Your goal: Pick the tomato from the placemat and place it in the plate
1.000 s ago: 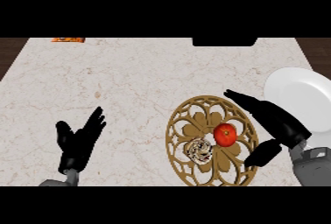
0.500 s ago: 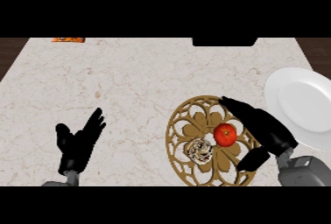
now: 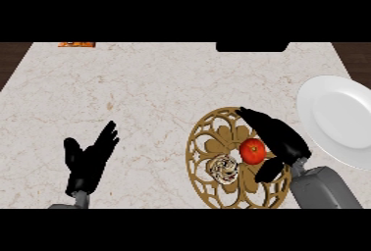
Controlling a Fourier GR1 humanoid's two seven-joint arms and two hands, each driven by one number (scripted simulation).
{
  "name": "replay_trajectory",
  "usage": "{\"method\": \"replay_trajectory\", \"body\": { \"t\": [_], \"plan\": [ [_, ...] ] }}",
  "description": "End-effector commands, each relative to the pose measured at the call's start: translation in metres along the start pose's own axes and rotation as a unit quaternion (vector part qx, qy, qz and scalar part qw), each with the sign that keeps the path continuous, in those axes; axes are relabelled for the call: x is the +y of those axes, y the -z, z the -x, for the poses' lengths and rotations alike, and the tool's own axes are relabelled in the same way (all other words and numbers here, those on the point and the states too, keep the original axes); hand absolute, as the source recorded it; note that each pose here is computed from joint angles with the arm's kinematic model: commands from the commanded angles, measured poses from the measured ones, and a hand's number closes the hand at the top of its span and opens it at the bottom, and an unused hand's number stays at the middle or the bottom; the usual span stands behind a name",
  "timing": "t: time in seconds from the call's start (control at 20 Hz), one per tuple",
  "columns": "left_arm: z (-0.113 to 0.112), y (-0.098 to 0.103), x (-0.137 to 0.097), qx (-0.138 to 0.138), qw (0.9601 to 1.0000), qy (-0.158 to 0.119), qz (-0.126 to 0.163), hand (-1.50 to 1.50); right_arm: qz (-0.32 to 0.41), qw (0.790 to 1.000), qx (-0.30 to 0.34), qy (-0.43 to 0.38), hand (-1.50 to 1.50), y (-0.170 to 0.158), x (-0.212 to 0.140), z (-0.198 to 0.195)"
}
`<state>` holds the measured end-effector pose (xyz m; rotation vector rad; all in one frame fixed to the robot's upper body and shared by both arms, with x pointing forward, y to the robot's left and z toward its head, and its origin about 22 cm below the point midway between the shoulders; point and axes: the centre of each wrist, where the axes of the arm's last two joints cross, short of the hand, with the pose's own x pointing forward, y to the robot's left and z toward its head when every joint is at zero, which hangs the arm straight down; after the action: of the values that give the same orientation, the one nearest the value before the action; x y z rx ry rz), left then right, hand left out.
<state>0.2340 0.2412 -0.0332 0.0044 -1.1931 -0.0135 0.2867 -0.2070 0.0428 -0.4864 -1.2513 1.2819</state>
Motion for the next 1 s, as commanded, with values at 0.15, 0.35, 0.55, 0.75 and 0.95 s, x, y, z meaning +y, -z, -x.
{"method": "replay_trajectory", "body": {
  "t": [0.15,0.35,0.55,0.75,0.95],
  "plan": [
    [0.002,-0.012,-0.005,0.007,0.9999,-0.003,-0.009,0.00,-0.026,0.999,0.011,-0.017,-1.50,-0.003,0.017,0.015],
    [-0.001,-0.007,0.014,-0.001,1.0000,0.007,-0.004,0.00,-0.040,0.995,-0.030,-0.084,1.50,0.016,0.024,0.019],
    [0.008,0.000,-0.006,-0.001,1.0000,-0.006,0.001,0.00,-0.018,0.996,-0.029,-0.079,1.50,0.009,0.025,-0.002],
    [0.011,0.002,0.012,0.000,1.0000,-0.005,-0.008,0.00,0.010,0.996,-0.039,-0.084,1.50,0.018,0.015,0.013],
    [-0.001,0.002,0.008,-0.003,1.0000,0.003,-0.002,0.00,0.134,0.990,0.029,-0.020,1.50,0.037,0.000,-0.010]
  ]
}}
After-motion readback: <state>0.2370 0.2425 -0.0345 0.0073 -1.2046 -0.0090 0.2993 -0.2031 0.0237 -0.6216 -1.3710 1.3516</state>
